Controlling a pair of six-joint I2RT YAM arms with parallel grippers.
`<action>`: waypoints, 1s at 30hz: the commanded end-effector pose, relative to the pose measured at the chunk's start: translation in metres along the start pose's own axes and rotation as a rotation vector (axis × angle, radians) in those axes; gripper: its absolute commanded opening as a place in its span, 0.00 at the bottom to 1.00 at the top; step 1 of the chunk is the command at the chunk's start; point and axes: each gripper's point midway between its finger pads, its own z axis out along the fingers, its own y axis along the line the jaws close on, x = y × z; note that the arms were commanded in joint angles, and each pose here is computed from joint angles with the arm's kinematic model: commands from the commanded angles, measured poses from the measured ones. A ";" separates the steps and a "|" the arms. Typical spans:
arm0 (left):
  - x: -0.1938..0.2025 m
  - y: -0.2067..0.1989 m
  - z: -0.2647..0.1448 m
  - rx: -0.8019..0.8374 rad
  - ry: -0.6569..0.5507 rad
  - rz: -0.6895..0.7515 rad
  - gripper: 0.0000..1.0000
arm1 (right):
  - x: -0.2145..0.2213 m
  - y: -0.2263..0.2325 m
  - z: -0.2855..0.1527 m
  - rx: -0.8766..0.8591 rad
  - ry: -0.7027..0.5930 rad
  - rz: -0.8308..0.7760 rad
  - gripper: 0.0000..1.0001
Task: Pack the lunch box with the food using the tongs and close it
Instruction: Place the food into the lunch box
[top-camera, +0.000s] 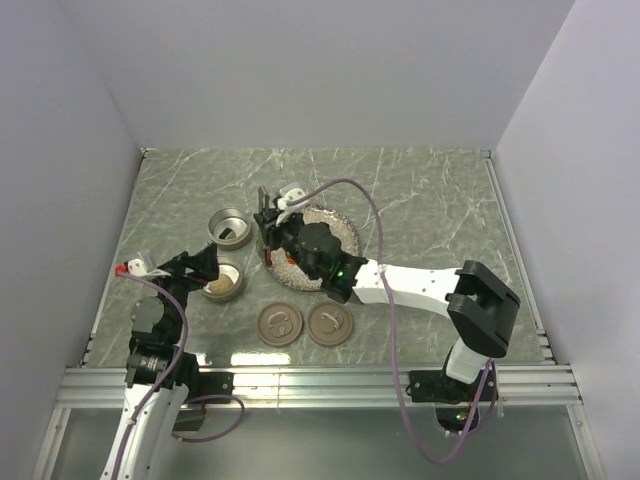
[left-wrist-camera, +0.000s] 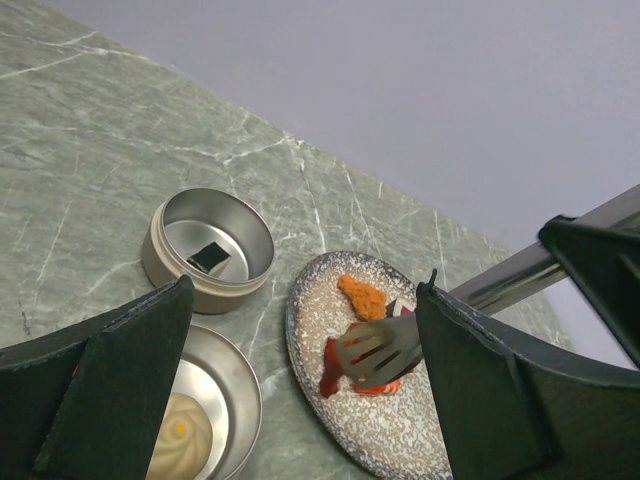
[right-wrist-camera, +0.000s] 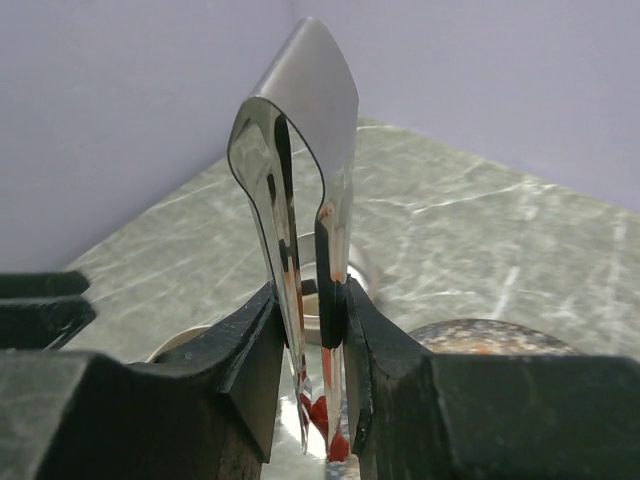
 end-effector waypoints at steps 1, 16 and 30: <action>-0.015 -0.005 -0.005 -0.001 -0.031 -0.002 0.99 | -0.055 0.037 0.005 -0.111 -0.154 0.094 0.13; -0.016 -0.004 -0.009 -0.008 -0.037 -0.006 0.99 | -0.076 0.092 0.000 -0.237 -0.244 0.110 0.13; -0.016 -0.005 -0.009 0.000 -0.036 -0.006 0.99 | -0.055 0.096 0.020 -0.202 -0.188 0.085 0.42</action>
